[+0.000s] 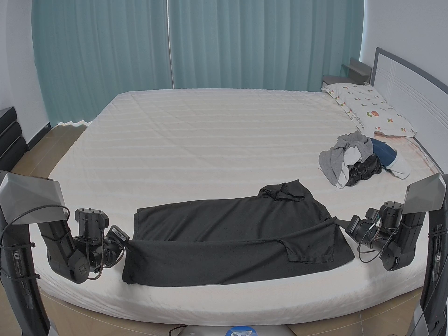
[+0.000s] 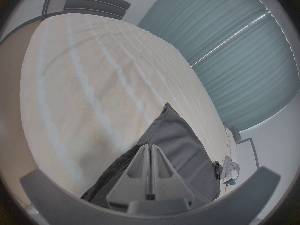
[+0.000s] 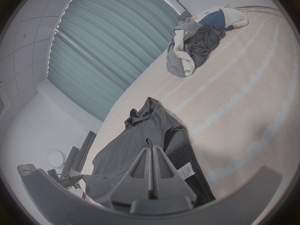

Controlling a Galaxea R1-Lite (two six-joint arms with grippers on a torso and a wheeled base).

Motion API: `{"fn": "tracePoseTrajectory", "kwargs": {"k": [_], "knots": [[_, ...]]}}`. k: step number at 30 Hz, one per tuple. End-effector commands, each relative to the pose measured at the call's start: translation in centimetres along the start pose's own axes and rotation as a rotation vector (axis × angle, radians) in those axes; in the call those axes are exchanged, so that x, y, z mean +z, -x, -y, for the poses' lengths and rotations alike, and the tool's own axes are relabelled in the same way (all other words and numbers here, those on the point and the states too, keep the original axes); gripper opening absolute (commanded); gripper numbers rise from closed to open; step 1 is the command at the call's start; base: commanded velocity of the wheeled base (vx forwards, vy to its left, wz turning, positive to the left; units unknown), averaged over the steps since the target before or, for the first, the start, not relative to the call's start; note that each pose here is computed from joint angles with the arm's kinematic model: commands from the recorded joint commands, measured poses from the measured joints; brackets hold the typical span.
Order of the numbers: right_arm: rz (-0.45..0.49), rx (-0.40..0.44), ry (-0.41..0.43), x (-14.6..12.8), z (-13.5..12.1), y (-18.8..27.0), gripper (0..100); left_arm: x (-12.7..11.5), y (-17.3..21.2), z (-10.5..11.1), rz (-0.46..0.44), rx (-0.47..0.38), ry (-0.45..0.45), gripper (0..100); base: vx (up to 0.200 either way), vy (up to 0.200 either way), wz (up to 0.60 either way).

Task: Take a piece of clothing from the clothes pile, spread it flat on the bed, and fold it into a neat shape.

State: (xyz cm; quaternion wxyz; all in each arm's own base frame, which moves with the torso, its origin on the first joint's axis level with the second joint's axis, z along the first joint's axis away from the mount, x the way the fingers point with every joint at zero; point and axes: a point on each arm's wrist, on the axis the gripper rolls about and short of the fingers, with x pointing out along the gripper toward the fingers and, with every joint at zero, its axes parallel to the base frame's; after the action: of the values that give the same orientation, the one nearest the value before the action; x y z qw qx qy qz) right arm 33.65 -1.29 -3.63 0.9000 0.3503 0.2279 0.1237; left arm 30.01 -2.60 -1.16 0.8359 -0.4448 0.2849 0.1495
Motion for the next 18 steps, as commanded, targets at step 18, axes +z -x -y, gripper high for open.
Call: {"fn": "tracePoseTrajectory", "kwargs": {"k": [18], "knots": [[-0.013, -0.014, -0.001, -0.6, 1.1, -1.7, 0, -0.4, -1.7, -0.4, 0.012, 0.007, -0.046, 0, 0.0, 0.0, 0.0]]}}
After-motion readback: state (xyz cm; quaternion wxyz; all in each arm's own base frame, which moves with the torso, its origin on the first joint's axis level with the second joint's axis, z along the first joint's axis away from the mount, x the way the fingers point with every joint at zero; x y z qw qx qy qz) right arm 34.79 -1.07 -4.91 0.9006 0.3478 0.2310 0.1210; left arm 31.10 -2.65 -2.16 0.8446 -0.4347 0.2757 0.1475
